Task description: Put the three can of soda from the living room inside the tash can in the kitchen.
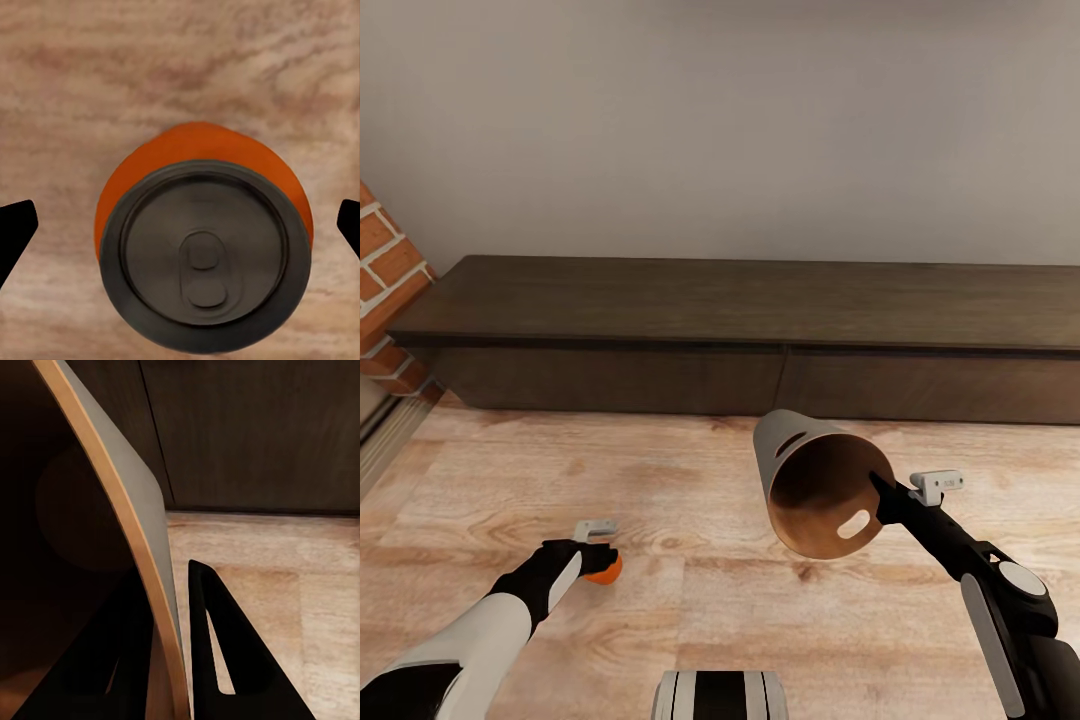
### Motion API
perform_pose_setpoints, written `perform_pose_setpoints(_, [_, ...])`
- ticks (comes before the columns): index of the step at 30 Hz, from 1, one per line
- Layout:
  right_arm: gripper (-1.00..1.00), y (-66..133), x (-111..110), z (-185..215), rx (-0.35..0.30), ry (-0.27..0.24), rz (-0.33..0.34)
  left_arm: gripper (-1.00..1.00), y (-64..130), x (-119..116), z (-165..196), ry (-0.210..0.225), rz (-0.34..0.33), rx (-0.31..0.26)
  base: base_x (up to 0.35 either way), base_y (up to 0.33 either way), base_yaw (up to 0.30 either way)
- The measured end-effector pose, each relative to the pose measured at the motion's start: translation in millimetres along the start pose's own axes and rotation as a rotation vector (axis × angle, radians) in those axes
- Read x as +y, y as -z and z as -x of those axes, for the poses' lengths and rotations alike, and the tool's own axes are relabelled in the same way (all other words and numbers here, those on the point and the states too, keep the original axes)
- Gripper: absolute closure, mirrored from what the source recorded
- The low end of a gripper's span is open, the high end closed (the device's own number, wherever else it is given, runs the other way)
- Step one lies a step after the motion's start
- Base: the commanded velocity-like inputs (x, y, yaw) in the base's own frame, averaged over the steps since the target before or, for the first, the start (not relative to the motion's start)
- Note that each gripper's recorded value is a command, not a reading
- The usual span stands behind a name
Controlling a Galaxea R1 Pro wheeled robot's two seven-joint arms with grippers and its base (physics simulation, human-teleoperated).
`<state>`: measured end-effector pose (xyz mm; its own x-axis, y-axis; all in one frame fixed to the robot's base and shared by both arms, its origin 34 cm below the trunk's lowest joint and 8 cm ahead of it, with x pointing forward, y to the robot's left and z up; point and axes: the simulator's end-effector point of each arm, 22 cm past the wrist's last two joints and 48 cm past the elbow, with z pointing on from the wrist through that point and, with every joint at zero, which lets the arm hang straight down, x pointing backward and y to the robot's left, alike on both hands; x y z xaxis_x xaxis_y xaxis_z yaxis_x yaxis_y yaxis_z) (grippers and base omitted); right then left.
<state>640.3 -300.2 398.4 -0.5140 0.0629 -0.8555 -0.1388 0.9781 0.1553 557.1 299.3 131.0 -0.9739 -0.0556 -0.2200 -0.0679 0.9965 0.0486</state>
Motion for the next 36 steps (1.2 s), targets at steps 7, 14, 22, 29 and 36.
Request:
perform_pose_setpoints(7, [1.00,-1.7,-0.5,-4.9,0.009,-0.001,0.000,-1.00,-3.6,-0.5,-5.3,-0.003,0.000,0.012,0.000,0.000,0.000])
perform_pose_setpoints(14, [1.00,-4.1,-1.4,-11.2,0.020,-0.005,-0.001,-1.00,-8.5,-0.4,-11.2,-0.005,0.002,0.024,0.000,0.000,0.000])
perform_pose_setpoints(22, [1.00,-5.2,3.4,-12.3,0.023,-0.003,0.010,1.00,-7.8,-1.9,-7.0,-0.001,-0.008,0.014,0.000,0.000,0.000])
perform_pose_setpoints(29, [1.00,-3.7,8.5,-5.9,0.012,0.000,0.020,1.00,-3.2,-2.1,-2.9,0.000,-0.008,0.005,0.000,0.000,0.000])
perform_pose_setpoints(36, [1.00,2.1,11.0,9.3,-0.014,0.008,0.022,1.00,7.9,-2.9,7.1,0.000,-0.012,-0.015,0.000,0.000,0.000])
